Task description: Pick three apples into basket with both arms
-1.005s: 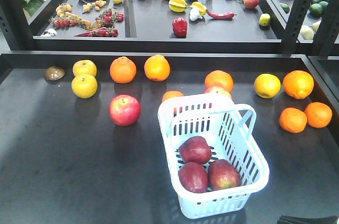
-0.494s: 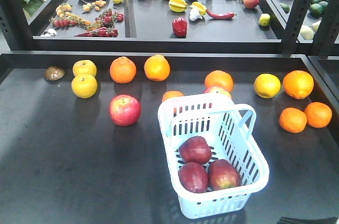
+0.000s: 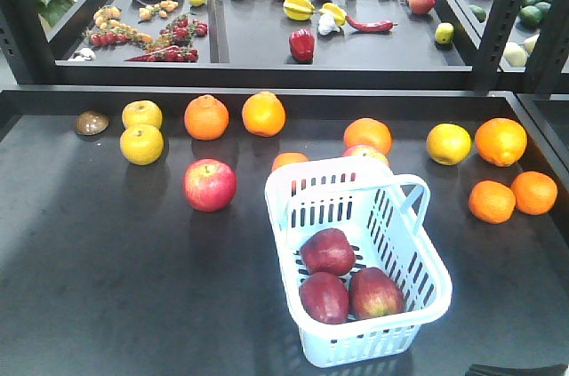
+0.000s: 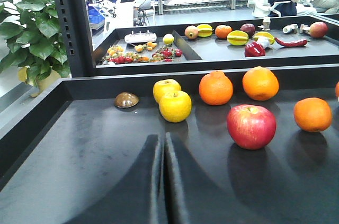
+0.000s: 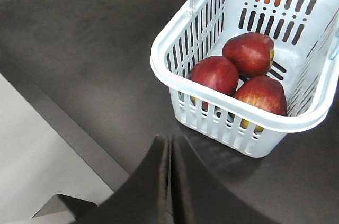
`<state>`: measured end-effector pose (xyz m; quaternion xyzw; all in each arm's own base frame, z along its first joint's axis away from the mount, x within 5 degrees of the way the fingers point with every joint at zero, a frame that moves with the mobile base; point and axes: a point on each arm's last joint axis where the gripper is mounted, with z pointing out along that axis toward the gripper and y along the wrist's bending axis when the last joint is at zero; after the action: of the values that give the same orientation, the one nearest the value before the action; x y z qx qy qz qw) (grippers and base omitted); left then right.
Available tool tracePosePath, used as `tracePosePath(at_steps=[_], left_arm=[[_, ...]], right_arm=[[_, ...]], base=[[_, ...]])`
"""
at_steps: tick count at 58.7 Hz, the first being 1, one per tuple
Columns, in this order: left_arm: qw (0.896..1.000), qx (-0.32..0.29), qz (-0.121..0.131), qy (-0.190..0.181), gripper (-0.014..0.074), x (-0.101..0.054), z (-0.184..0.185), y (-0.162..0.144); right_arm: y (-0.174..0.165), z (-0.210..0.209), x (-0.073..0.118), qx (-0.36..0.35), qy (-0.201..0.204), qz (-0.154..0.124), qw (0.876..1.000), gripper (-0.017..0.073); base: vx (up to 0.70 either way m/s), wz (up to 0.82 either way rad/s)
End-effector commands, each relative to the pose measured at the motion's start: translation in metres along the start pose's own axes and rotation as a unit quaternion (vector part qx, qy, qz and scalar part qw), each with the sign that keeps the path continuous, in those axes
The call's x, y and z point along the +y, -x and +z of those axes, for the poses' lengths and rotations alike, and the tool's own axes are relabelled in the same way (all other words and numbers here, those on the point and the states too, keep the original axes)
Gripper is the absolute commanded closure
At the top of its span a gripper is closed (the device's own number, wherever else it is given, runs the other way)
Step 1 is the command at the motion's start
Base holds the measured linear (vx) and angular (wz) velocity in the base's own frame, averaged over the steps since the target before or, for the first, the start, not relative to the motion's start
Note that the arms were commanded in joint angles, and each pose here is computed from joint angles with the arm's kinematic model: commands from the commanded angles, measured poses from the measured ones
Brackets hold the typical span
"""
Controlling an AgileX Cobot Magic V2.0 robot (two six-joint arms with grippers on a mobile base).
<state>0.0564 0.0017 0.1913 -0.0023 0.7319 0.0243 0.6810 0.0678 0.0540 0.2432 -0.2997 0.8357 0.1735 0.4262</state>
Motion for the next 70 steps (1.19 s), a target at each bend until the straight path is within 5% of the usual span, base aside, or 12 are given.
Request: tracePosePath(at_steps=[1,38,48,56,70], left_arm=[[0.998,-0.058,-0.005,0.005,0.06,0.001,-0.003,0.016],[0.998,-0.058,-0.005,0.005,0.06,0.001,-0.003,0.016],[0.998,-0.058,-0.005,0.005,0.06,0.001,-0.003,0.016],[0.998,-0.058,-0.005,0.005,0.06,0.001,-0.003,0.016],[0.998,-0.058,-0.005,0.005,0.06,0.001,-0.003,0.016]], right_arm=[[0.012,-0.004,-0.001,-0.033,-0.008,0.002,0.999,0.0566],[0.014,-0.004,-0.006,-0.047,-0.035,-0.012,0.998,0.0566],[-0.006,0.007,-0.014,-0.093,-0.077,0.066,0.99,0.0566],[-0.029,0.011,-0.021,-0.174,-0.119,0.151,0.966,0.0566],[-0.06,0.015,-0.023,-0.248,-0.146,0.164,0.944,0.0566]], base=[[0.0,0.0],[0.0,0.0],[0.0,0.0],[0.0,0.0],[0.0,0.0]])
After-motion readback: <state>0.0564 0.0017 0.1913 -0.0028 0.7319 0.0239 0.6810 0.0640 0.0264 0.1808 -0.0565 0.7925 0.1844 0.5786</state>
